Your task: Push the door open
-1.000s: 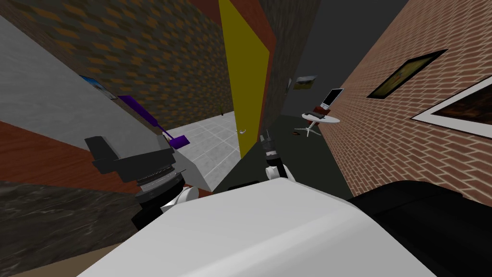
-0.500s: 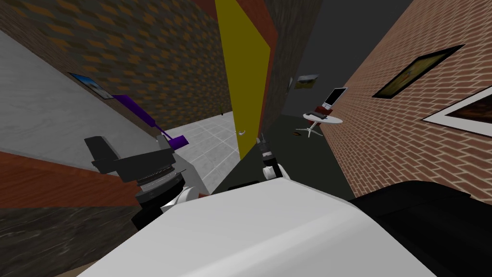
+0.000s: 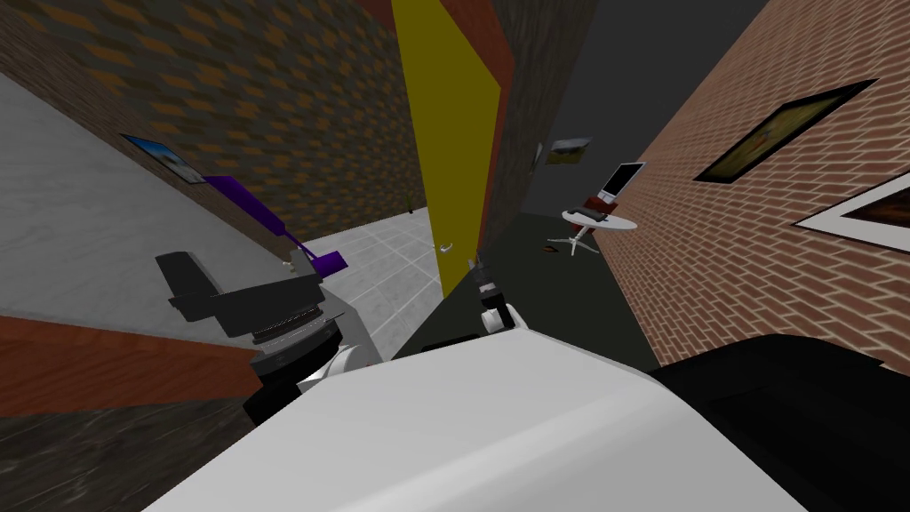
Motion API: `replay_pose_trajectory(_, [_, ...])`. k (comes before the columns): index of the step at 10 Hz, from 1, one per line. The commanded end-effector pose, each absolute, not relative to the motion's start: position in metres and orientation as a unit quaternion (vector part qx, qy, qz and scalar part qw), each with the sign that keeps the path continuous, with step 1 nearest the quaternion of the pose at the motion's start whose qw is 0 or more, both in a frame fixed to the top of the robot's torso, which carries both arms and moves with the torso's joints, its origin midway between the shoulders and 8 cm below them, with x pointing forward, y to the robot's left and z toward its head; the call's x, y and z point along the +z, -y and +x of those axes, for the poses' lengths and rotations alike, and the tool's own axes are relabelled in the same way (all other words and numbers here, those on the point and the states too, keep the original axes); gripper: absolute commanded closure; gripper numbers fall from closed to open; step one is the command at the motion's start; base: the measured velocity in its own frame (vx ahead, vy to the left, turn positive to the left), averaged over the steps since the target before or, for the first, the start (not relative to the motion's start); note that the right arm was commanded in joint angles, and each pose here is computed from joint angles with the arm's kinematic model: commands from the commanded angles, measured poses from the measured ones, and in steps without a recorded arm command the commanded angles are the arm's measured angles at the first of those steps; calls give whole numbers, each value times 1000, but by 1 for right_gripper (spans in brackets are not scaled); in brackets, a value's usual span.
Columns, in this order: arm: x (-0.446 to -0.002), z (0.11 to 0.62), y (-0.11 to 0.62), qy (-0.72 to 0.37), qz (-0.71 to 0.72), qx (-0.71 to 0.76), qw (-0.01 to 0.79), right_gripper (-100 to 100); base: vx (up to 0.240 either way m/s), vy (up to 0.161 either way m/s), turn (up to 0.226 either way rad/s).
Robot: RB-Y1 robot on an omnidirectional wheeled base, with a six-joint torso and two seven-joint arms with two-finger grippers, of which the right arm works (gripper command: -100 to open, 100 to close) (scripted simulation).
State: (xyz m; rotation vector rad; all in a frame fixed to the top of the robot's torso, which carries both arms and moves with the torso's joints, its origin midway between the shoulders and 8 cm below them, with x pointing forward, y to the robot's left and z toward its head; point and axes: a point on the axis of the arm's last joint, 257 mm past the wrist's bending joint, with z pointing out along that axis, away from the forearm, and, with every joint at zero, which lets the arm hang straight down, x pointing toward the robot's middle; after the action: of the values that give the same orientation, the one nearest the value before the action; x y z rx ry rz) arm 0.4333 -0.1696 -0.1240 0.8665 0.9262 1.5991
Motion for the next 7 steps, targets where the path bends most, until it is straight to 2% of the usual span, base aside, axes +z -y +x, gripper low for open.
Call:
replay_pose_trajectory(1, [-134, 439, 160, -395, 359, 672, 514, -100, 70, -63, 13])
replay_pose_trajectory(7, [-176, 448, 132, -429, 362, 672, 483, -100, 67, -52, 9])
